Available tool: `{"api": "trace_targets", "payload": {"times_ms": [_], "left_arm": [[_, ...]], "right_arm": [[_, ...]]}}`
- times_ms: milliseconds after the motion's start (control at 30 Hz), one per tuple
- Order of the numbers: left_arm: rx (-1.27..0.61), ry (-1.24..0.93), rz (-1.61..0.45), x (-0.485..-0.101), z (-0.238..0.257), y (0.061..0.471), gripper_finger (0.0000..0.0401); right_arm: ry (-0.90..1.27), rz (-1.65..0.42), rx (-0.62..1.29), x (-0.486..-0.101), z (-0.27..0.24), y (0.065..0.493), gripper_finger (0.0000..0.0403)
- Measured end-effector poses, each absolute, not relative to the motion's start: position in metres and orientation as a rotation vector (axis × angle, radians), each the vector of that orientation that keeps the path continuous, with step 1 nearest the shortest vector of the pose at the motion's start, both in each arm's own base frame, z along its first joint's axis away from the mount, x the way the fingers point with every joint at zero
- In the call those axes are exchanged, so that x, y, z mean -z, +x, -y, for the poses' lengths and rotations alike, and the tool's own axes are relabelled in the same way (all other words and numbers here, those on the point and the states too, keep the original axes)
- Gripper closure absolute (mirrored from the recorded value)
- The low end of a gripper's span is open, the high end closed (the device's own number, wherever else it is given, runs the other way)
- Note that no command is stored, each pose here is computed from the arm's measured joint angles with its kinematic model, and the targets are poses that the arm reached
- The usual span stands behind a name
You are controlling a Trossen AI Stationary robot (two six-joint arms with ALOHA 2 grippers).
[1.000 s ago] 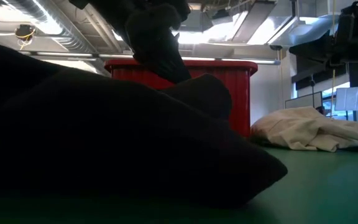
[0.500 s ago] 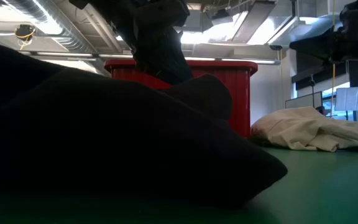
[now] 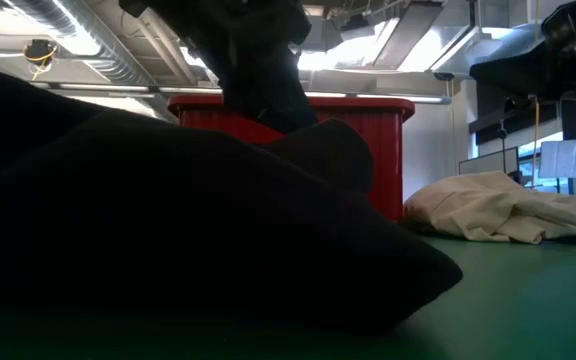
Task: Fold laundry
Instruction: Fold the black shirt
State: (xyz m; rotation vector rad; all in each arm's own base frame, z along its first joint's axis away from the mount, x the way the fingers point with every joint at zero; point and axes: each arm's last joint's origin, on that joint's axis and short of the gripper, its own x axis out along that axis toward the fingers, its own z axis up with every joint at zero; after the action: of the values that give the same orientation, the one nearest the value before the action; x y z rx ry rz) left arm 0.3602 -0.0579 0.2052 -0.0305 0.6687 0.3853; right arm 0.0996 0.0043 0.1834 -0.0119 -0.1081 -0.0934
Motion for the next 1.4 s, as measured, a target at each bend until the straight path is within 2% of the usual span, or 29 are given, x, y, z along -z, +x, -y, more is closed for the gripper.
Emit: {"api": "trace_targets", "payload": {"times_ms": [433,600,1100,1400], "left_arm": [[-0.418,-0.051,-0.672,-0.205,0.041,0.363,0.0206],[-0.419,-0.051,-0.673,-0.205,0.041,0.363,0.0206],[-0.293,-0.075,-0.705,-0.204,0.056,0.361,0.0206],[-0.297,-0.041,-0.759,-0.2,0.057,0.357,0.0207]], "right_arm": [[0.044,-0.042,0.013,-0.171,-0.008,0.118,0.0397],[0.031,-0.098,0.015,-0.181,-0.009,0.125,0.0397],[-0.08,-0.298,-0.038,-0.204,-0.017,0.177,0.0397],[-0.231,-0.349,-0.133,-0.215,-0.057,0.206,0.0397]]}}
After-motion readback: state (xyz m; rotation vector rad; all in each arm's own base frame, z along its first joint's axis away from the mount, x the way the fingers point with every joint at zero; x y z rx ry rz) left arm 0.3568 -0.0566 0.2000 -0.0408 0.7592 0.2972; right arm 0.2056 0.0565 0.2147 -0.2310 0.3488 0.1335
